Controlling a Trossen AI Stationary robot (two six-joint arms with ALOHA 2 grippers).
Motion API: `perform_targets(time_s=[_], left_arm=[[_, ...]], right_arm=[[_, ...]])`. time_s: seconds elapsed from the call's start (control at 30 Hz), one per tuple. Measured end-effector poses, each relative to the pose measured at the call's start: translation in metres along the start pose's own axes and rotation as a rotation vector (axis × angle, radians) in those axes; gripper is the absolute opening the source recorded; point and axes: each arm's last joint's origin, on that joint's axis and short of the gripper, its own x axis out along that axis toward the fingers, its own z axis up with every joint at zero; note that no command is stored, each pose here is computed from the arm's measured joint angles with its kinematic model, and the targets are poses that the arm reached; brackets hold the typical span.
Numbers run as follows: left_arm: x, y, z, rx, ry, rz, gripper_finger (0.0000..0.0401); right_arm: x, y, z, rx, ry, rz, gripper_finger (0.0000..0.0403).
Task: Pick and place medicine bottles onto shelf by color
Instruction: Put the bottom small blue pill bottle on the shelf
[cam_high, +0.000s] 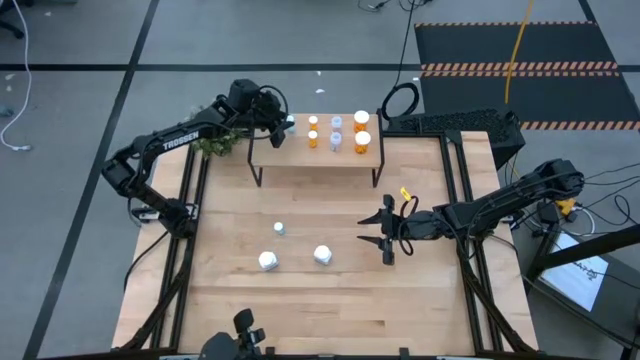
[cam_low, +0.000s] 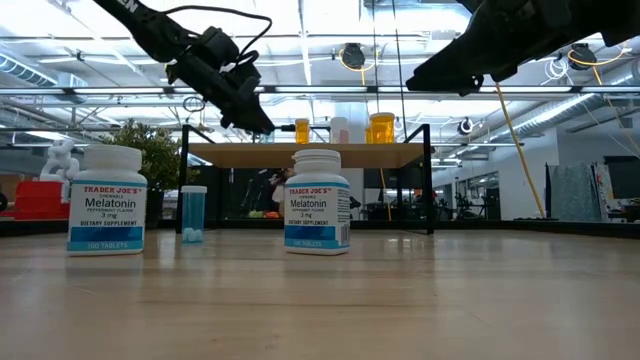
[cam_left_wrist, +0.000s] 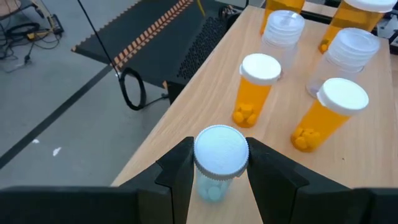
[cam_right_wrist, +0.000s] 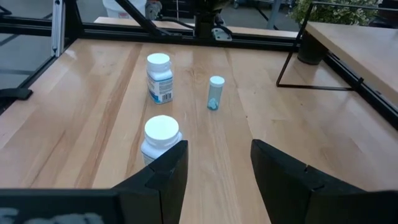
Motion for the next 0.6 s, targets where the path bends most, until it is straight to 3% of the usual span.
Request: perform_targets(time_s=[0.6], left_arm=[[0.0020, 0.0001, -0.0031, 0.024, 0.023, -0.005, 0.0141]], right_arm=[[0.0000, 0.0000, 0.0000, -0.004, 0.000, 0.000, 0.0169]])
